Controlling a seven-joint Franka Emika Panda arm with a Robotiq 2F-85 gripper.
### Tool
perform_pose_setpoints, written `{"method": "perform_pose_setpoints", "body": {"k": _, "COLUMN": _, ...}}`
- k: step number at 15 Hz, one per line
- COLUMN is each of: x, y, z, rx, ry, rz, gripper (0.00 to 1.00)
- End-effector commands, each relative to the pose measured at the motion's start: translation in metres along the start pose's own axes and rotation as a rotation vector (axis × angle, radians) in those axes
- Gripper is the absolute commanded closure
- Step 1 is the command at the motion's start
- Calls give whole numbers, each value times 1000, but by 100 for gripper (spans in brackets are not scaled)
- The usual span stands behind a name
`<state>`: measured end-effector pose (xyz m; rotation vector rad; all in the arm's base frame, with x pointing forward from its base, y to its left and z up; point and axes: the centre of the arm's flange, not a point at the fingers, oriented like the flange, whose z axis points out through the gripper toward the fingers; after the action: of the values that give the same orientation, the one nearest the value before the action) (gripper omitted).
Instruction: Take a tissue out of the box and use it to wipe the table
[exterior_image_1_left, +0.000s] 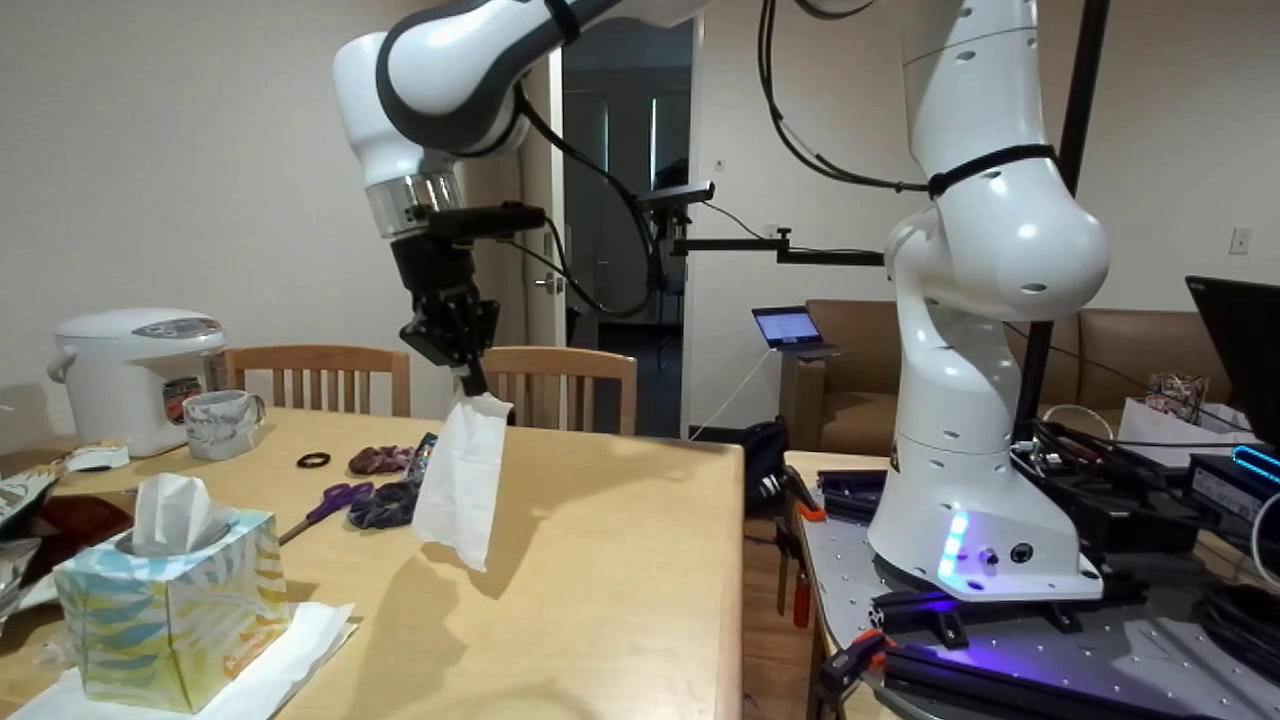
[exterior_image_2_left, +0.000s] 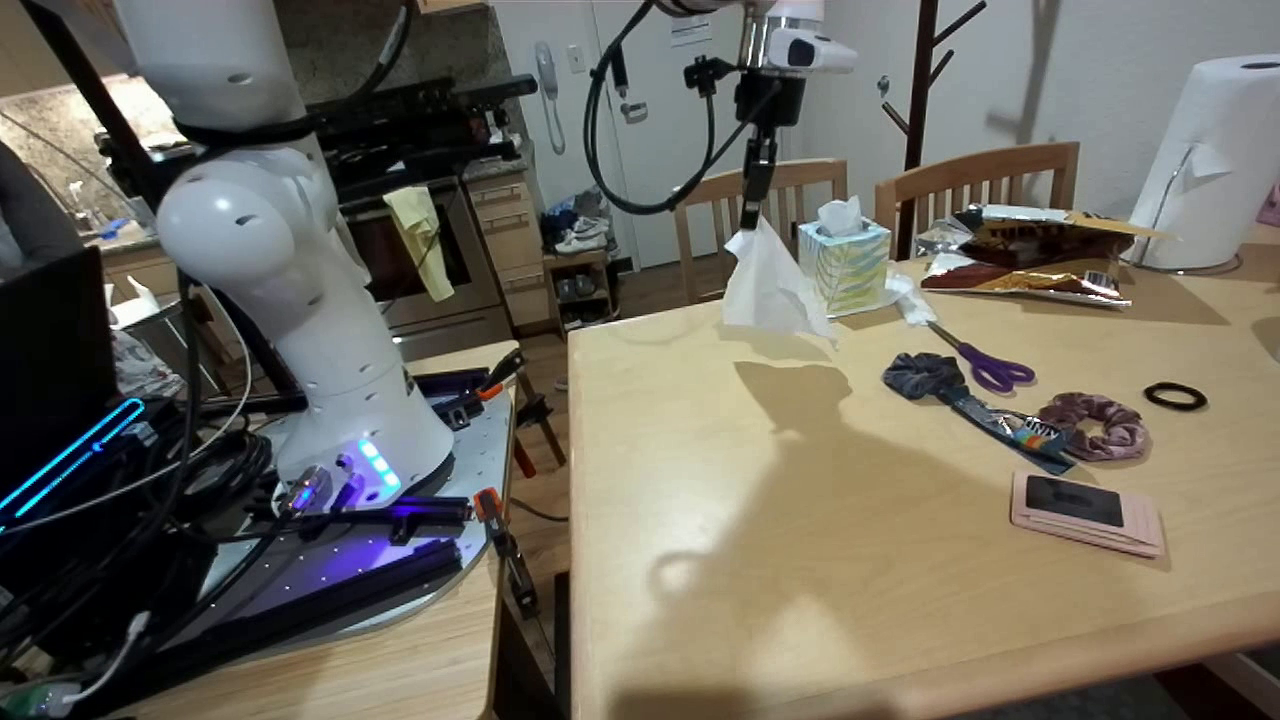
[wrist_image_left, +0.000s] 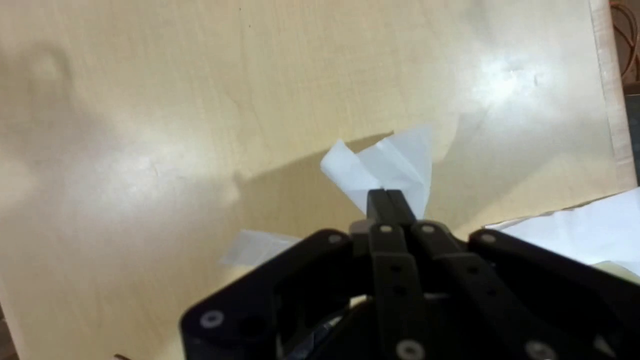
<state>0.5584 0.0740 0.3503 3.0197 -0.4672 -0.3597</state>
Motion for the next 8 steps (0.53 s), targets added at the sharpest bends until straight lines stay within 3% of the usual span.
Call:
{"method": "perform_pose_setpoints", "body": {"k": 1, "x": -22, "y": 10, "z": 30, "rx": 61, "ry": -25, "rz": 45, "gripper": 100}}
{"method": "perform_pose_setpoints", "body": {"k": 8, "x": -29, "y": 31, "z": 103, "rx": 198, "ry": -107, "rz": 141, "gripper": 100}}
